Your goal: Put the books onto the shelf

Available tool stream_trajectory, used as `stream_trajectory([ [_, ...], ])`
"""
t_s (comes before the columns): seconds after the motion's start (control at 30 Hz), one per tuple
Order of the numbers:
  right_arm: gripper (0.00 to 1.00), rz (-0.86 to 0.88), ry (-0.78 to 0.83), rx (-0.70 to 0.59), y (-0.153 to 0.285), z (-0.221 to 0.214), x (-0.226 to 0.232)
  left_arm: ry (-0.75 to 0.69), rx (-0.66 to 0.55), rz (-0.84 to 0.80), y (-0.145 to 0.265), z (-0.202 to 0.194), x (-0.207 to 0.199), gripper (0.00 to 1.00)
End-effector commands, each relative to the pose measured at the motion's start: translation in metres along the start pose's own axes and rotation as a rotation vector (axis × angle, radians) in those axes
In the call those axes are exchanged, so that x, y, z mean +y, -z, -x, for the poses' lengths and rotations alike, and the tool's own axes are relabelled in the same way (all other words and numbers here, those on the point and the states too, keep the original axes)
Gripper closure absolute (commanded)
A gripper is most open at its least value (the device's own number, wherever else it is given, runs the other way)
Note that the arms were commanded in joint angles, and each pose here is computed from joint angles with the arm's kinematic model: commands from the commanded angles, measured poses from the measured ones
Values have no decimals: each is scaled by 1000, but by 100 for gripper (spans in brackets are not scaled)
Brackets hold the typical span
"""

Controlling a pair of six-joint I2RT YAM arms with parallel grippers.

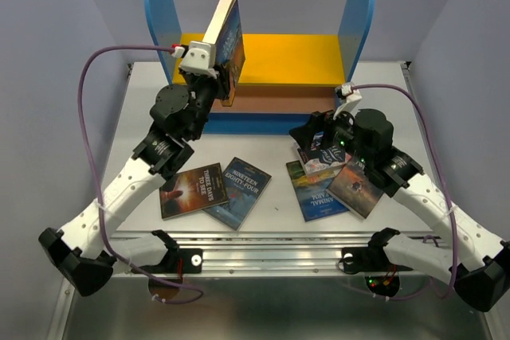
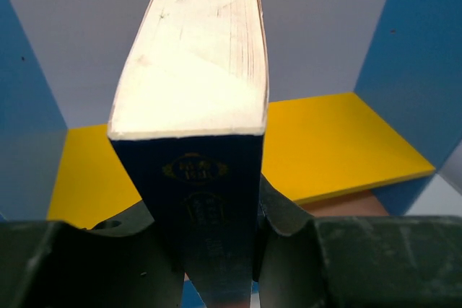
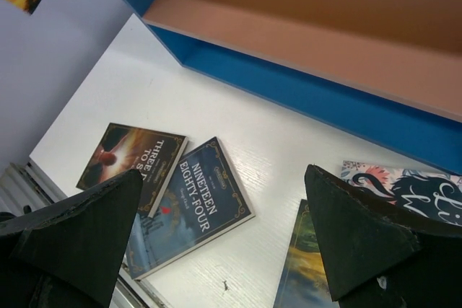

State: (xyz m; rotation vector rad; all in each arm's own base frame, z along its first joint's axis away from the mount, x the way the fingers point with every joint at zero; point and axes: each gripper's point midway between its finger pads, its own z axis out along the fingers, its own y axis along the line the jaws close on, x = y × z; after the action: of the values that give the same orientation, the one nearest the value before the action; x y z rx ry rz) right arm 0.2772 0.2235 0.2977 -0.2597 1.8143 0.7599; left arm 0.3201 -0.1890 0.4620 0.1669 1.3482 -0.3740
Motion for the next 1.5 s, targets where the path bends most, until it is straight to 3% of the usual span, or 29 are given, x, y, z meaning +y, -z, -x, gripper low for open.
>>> stream_trajectory([
  [0.0,0,-27,30,-48,-1,14,-4,-32,-311,199,-11,85,33,100],
  [0.27,0,7,45,6,-17,6,0,-81,-365,261,-50,83,58,100],
  [0.53,0,4,46,28,-25,0,-2,-70,-316,383,-80,53,110,100],
  [0.9,0,13,50,57,-34,-8,-3,-86,-248,418,-106,13,146,100],
  [1.17,0,18,42,69,-36,-11,-2,-115,-191,415,-115,-4,153,99],
  [1.23,0,21,41,71,-37,-11,-2,-124,-175,405,-114,-7,151,94],
  [1.47,0,33,29,81,-40,-12,1,-99,-157,451,-106,-2,157,91],
])
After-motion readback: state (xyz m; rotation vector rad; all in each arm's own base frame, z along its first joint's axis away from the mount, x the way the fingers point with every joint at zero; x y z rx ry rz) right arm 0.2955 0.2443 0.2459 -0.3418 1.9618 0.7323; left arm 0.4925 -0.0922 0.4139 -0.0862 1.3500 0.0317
